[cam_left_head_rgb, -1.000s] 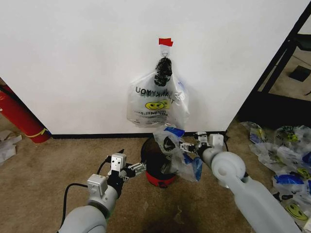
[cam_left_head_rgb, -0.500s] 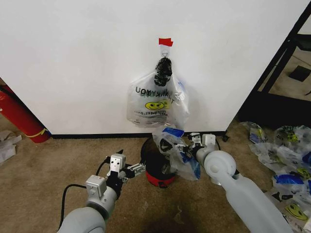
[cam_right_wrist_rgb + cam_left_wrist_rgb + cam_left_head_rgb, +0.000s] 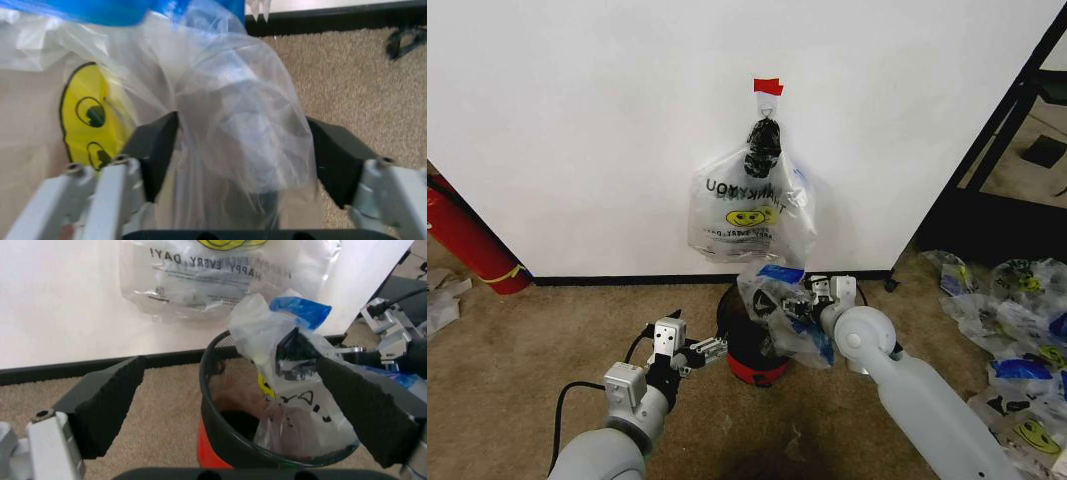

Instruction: Pick up the garbage bag from the wall and place it over the trash bin.

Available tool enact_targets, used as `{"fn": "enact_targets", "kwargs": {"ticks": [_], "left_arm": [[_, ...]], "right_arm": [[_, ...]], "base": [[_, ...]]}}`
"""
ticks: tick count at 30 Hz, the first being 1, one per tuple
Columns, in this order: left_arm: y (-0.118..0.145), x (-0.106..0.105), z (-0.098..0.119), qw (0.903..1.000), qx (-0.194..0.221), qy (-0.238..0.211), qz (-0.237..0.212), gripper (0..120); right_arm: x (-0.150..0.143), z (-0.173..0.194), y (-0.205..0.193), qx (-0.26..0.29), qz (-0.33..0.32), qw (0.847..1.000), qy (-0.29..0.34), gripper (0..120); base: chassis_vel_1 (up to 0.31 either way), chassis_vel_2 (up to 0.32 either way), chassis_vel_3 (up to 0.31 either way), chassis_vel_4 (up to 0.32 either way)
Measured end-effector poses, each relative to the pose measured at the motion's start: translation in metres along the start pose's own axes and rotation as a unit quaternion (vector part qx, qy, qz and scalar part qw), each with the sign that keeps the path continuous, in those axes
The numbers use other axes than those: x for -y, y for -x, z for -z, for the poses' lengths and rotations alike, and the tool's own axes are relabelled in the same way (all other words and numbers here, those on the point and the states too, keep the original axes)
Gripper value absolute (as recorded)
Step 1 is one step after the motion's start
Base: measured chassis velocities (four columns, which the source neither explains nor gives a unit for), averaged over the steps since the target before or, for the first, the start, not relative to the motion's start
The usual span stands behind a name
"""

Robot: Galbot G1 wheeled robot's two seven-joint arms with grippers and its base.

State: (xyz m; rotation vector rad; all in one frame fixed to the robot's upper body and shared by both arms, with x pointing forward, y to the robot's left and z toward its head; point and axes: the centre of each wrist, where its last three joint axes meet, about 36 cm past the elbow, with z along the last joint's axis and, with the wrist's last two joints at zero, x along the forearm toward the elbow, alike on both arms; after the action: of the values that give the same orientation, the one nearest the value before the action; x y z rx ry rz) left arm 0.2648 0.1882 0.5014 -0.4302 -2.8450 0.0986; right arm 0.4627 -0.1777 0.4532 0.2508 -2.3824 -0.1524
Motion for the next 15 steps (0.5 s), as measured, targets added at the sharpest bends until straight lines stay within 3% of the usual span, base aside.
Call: {"fn": "enact_targets", "kwargs": {"ticks": [15], "left_arm": [[-0.0004,0.0015,-0.0016,1.0000,-0.003,-0.001,-0.002,100]], "right_arm": [[-0.0055,-0.0026,-0.0020,-0.006,-0.003,1.000,0.013,8]], "base": [[0.000,0.000,0.000,0.000]]}}
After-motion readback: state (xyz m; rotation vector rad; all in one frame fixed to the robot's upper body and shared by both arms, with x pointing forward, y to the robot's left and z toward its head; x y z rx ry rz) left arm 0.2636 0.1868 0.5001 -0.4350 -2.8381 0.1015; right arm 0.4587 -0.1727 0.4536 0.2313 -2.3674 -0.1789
